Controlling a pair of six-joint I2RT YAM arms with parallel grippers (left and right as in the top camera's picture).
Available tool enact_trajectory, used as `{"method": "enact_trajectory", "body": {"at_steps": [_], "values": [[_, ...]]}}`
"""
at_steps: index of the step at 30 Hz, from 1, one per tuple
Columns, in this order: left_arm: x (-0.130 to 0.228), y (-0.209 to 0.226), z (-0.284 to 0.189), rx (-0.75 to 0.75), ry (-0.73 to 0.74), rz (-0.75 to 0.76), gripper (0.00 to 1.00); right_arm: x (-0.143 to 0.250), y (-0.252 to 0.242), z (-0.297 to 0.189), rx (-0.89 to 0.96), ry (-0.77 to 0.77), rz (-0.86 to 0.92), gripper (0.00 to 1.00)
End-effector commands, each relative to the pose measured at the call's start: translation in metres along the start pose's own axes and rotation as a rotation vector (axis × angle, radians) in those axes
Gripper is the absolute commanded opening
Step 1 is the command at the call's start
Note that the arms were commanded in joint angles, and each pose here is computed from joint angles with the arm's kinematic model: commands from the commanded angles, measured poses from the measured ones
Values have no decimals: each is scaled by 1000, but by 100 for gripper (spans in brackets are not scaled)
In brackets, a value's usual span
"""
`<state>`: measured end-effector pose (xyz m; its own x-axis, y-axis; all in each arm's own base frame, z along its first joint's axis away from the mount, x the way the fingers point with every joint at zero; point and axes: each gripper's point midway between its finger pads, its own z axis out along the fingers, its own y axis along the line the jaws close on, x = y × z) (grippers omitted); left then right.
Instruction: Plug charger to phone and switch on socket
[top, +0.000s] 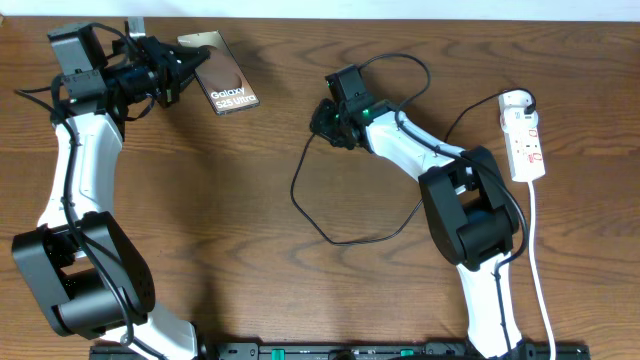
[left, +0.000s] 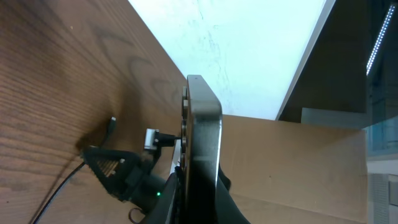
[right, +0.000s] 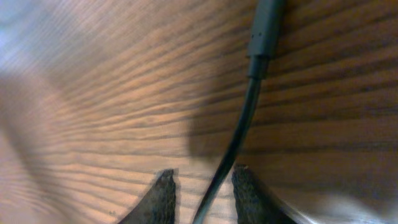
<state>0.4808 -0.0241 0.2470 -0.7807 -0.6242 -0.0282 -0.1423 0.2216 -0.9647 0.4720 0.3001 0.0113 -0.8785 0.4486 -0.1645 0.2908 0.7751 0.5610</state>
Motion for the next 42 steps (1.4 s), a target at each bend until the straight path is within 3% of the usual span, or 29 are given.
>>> {"method": "enact_trajectory", "body": {"at_steps": [1,4,7,11,19,34,38,41,42], "values": [[4,-5,-1,17,18,26,7,5,-10,13,26,18,34,1],[4,-5,-1,17,18,26,7,8,0,7,-33,70,-21,1],[4,-5,-1,17,18,31,7,13,21,-12,-154,148,-200,1],[4,-2,-1,13,21,67,7,43,74,-90,-607,343,-591,1],[8,19,4,-3,33,142,7,76,59,-166,-1015,529,-713,1],[20,57,7,-32,45,150,7,125,-9,-133,-853,675,-566,1],[23,63,8,-38,51,140,7,126,-33,-113,-650,699,-506,1],[24,64,8,-38,52,137,7,124,-36,-109,-608,697,-484,1],[24,64,8,-38,52,136,7,123,-38,-106,-581,696,-468,10]]}}
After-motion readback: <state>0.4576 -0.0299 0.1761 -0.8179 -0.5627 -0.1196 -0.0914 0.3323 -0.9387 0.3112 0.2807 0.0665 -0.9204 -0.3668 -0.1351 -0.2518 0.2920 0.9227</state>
